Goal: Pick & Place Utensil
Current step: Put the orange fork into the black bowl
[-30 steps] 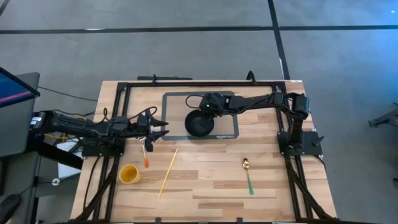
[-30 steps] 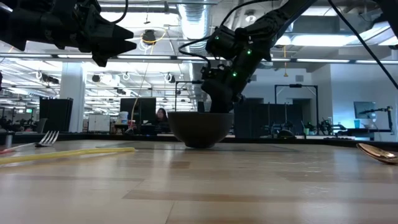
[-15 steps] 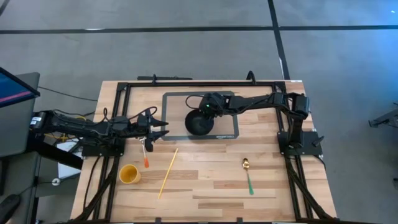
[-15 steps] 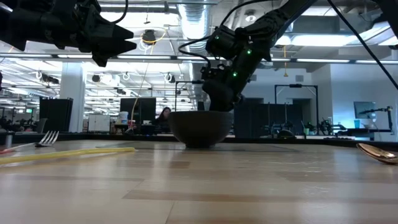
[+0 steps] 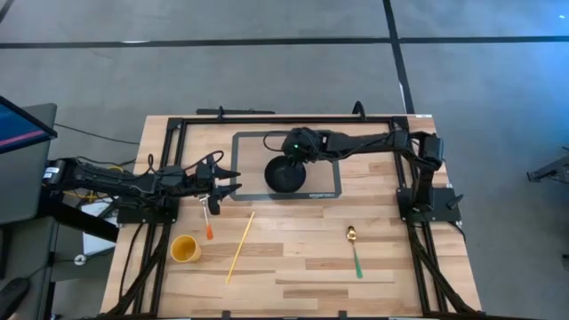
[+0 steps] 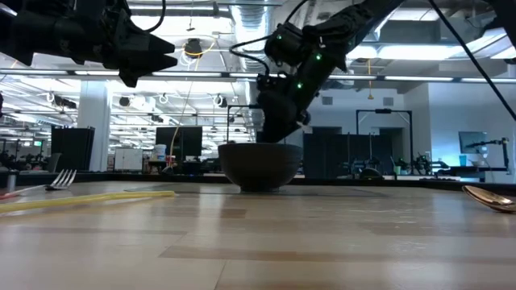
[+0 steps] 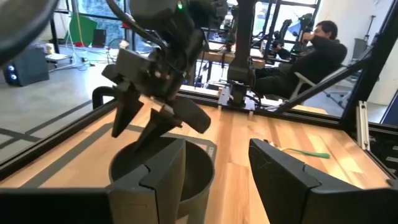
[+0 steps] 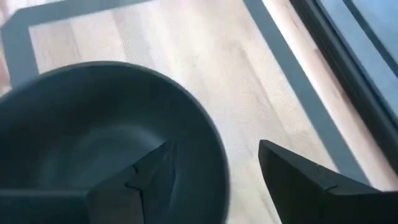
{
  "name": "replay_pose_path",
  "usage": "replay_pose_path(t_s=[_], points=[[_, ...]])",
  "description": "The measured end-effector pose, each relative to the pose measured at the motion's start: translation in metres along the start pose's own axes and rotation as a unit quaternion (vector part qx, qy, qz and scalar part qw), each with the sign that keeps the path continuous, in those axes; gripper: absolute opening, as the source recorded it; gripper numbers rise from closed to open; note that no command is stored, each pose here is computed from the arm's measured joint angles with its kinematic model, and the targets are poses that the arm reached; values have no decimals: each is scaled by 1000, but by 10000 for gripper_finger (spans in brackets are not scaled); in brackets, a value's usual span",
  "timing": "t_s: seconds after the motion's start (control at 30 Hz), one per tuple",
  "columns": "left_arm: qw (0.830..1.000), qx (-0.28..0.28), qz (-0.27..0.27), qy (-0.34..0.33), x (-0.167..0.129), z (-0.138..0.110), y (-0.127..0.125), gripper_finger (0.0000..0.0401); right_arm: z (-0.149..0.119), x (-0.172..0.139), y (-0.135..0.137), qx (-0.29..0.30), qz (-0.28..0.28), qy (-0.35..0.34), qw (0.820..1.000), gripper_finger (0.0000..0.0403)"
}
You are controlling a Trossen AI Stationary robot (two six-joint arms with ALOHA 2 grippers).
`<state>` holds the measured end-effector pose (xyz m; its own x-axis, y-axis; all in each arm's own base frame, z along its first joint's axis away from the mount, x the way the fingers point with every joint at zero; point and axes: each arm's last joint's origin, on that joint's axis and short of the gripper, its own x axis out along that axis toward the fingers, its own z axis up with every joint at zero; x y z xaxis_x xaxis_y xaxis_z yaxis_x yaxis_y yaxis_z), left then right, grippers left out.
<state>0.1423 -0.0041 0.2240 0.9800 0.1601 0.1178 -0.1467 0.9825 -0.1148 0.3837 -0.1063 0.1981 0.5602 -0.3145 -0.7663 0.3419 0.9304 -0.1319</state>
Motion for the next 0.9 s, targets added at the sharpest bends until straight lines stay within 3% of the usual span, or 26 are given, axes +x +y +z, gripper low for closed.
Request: replay_pose_path(t_s=[0.33,0.63,0.9], points=[[1000,-13,5,6,2,-2,0,179,19,-50,-8,-28,-2,29,999,212],[998,-3,51,28,12,-4,0,162,27,-144,-16,-23,-28,-52,998,191],[997,18,51,47,41,12,-9,143,7,-214,-9,-39,-5,-96,995,163]])
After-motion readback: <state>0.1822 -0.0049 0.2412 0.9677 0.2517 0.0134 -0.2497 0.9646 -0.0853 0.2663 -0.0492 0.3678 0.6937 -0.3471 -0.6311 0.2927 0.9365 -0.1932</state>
